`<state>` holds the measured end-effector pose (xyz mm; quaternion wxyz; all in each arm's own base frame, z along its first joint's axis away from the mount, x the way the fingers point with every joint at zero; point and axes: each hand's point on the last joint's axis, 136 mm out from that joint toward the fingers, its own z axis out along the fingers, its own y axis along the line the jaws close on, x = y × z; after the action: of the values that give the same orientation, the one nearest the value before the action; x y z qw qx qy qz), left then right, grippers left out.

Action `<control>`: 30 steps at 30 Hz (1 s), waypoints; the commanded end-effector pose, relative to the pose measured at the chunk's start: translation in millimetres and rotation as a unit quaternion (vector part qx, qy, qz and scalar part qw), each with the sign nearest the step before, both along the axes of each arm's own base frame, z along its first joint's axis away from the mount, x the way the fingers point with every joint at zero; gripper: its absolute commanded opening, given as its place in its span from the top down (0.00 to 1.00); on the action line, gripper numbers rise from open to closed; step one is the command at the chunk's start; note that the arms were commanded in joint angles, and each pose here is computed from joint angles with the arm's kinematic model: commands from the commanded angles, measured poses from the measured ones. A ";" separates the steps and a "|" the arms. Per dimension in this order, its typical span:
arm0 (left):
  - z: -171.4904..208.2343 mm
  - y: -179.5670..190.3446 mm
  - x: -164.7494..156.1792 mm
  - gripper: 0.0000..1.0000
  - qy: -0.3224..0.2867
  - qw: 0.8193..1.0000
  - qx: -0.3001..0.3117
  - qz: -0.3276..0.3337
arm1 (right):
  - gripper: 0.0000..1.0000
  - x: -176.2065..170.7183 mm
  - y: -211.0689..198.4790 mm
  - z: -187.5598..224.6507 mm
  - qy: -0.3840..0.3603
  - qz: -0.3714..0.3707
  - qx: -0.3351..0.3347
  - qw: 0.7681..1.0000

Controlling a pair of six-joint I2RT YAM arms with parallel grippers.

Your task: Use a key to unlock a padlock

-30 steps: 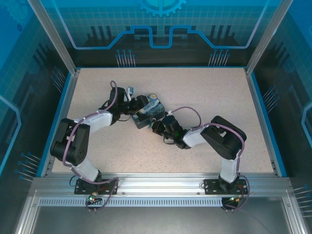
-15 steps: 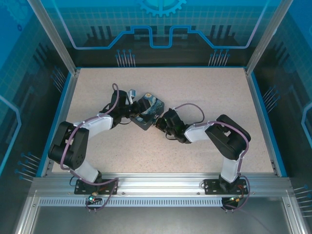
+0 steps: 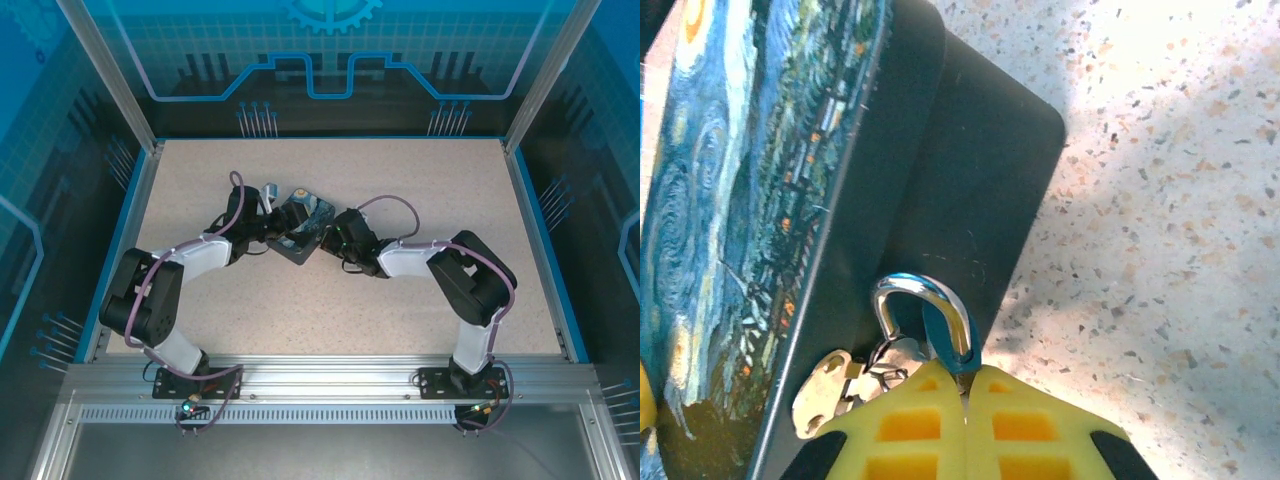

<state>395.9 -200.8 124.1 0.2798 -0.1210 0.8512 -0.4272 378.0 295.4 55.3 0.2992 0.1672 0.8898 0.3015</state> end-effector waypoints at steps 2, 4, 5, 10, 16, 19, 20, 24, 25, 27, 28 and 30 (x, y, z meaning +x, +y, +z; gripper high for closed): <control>-58.3 14.2 -24.3 0.26 0.083 0.995 0.047 0.009 | 0.97 15.5 -11.1 22.6 -0.046 0.002 0.007 0.999; -57.0 14.9 -23.3 0.26 0.082 0.996 0.045 0.010 | 0.97 17.0 -21.0 32.8 -0.058 -0.004 0.000 0.998; -55.5 15.7 -22.9 0.26 0.081 0.996 0.043 0.010 | 0.97 16.3 -28.0 39.2 -0.064 -0.006 -0.009 0.998; -35.3 25.4 -12.5 0.24 0.064 0.997 0.031 0.015 | 0.97 -4.7 -66.2 65.2 -0.079 0.024 -0.086 0.993; 22.7 22.0 9.7 0.18 0.002 1.000 0.015 -0.015 | 0.96 -48.0 -86.2 88.7 -0.060 0.143 -0.113 0.981; 59.2 21.8 18.0 0.16 -0.041 0.999 -0.001 -0.027 | 0.96 -73.8 -90.7 94.3 -0.040 0.191 -0.109 0.975; 69.7 23.3 19.2 0.15 -0.053 0.998 -0.005 -0.029 | 0.96 -79.3 -91.9 96.3 -0.035 0.198 -0.104 0.974; 110.6 38.2 16.8 0.14 -0.102 0.994 -0.011 -0.024 | 0.96 -108.2 -91.3 94.5 -0.005 0.228 -0.060 0.972; 117.0 43.6 13.4 0.14 -0.110 0.994 -0.008 -0.020 | 0.96 -115.1 -90.5 91.6 0.005 0.233 -0.048 0.971; 125.9 54.3 5.6 0.14 -0.123 0.992 0.002 -0.010 | 0.96 -125.0 -89.0 84.4 0.026 0.234 -0.028 0.971; 128.0 60.0 0.6 0.13 -0.127 0.992 0.007 -0.003 | 0.96 -129.8 -87.1 78.6 0.038 0.235 -0.013 0.971; 130.9 70.0 -8.8 0.12 -0.133 0.991 0.012 0.010 | 0.96 -136.5 -82.1 66.0 0.061 0.236 0.013 0.970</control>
<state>404.2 -140.2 253.2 0.3913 -0.0784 0.8059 -0.4374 263.7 207.2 138.0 0.2273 -0.0400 0.9166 0.3266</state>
